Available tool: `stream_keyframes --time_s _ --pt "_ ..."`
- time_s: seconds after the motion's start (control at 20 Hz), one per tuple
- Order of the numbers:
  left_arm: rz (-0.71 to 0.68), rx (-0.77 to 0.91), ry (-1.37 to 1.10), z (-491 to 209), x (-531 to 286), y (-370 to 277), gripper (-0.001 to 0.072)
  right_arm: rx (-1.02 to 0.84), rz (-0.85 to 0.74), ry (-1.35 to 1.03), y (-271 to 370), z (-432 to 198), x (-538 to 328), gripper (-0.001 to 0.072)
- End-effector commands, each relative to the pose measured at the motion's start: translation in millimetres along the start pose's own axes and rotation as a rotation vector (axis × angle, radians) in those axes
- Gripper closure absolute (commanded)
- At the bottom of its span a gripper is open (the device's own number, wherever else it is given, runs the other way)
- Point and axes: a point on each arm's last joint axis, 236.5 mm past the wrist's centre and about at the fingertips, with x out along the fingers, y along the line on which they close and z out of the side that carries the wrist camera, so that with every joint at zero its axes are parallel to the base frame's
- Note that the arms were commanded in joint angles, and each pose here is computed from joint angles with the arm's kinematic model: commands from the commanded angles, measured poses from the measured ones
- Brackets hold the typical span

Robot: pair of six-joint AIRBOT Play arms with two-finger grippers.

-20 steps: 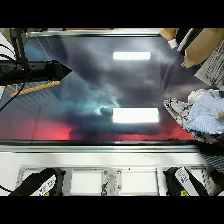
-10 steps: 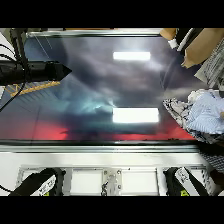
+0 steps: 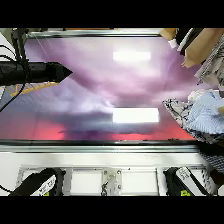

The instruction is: Fold the clothes and pants, and hang the long-sleeved shirts on hangers.

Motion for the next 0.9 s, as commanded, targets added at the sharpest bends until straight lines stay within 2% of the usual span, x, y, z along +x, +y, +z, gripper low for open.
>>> stream_keyframes --time_s 0.0,0.3,0.6,0.85 --pt "-0.001 -0.001 0.001 -0.4 -0.1 -0.6 0.0695 0.037 -0.041 0.029 -16.8 -15.1 11.5 0.0707" --pt "-0.001 -0.002 0.001 -0.4 -0.1 -0.6 0.0695 0.040 -0.030 0.142 -13.0 -56.3 31.1 0.0706" --pt "-0.002 -0.002 0.002 -0.6 -0.1 -0.7 0.0695 0.042 -0.029 0.155 -12.5 -63.3 36.2 0.0706" --pt "-0.002 -0.002 0.004 -1.1 -0.1 -0.8 0.0695 0.145 -0.038 0.132 -13.1 -59.4 38.5 0.0707"
